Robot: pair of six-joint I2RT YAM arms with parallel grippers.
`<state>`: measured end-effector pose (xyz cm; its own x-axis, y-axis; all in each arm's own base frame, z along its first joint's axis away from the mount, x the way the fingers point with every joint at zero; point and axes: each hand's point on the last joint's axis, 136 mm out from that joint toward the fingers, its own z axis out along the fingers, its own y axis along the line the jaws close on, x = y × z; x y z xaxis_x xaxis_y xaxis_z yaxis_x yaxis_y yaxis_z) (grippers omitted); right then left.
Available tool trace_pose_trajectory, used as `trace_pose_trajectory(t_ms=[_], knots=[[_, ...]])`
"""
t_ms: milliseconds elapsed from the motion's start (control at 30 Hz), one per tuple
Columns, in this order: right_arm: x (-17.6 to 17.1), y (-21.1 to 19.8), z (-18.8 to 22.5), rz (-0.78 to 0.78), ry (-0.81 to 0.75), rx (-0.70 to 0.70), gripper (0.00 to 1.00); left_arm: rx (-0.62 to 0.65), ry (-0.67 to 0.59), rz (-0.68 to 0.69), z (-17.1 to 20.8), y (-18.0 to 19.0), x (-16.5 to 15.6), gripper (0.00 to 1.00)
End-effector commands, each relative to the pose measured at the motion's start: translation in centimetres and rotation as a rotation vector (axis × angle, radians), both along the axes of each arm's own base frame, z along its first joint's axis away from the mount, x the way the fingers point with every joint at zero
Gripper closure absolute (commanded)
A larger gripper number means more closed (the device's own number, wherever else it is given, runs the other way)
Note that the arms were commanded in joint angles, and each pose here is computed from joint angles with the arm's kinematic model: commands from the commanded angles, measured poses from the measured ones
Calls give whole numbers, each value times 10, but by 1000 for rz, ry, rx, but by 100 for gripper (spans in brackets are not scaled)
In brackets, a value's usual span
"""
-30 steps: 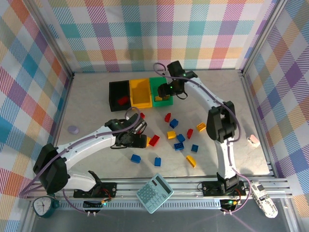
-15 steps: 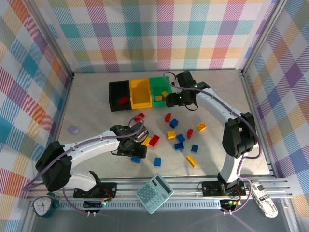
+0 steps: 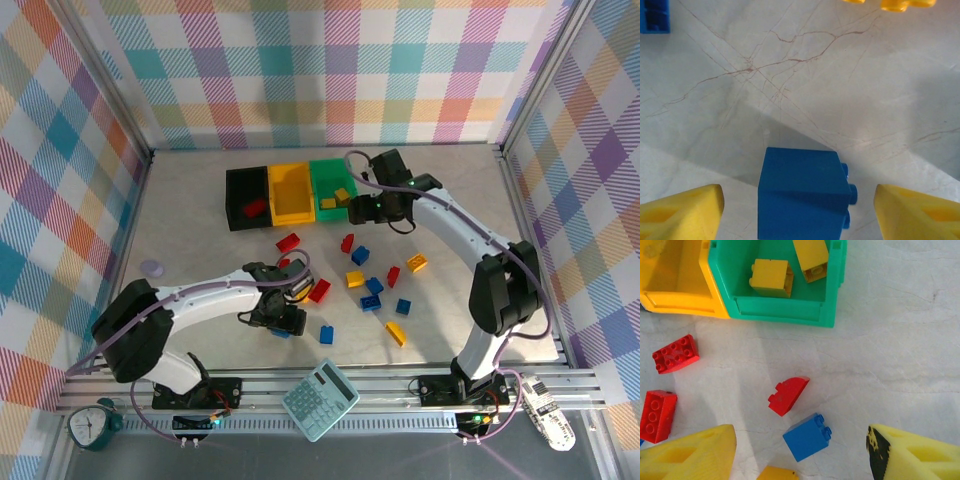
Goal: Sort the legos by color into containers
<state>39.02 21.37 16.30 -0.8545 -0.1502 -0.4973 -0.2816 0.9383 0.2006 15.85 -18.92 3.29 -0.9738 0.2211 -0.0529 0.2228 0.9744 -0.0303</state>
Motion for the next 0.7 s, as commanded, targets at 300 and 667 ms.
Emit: trace_pose_trajectory(t_ms=[300, 667], knots=[[-8, -16, 6, -41, -20, -31, 30, 32, 43, -51, -9, -2, -9, 43], [-10, -21, 8, -50, -26, -48, 30, 37, -21, -49, 8, -8, 7, 68]])
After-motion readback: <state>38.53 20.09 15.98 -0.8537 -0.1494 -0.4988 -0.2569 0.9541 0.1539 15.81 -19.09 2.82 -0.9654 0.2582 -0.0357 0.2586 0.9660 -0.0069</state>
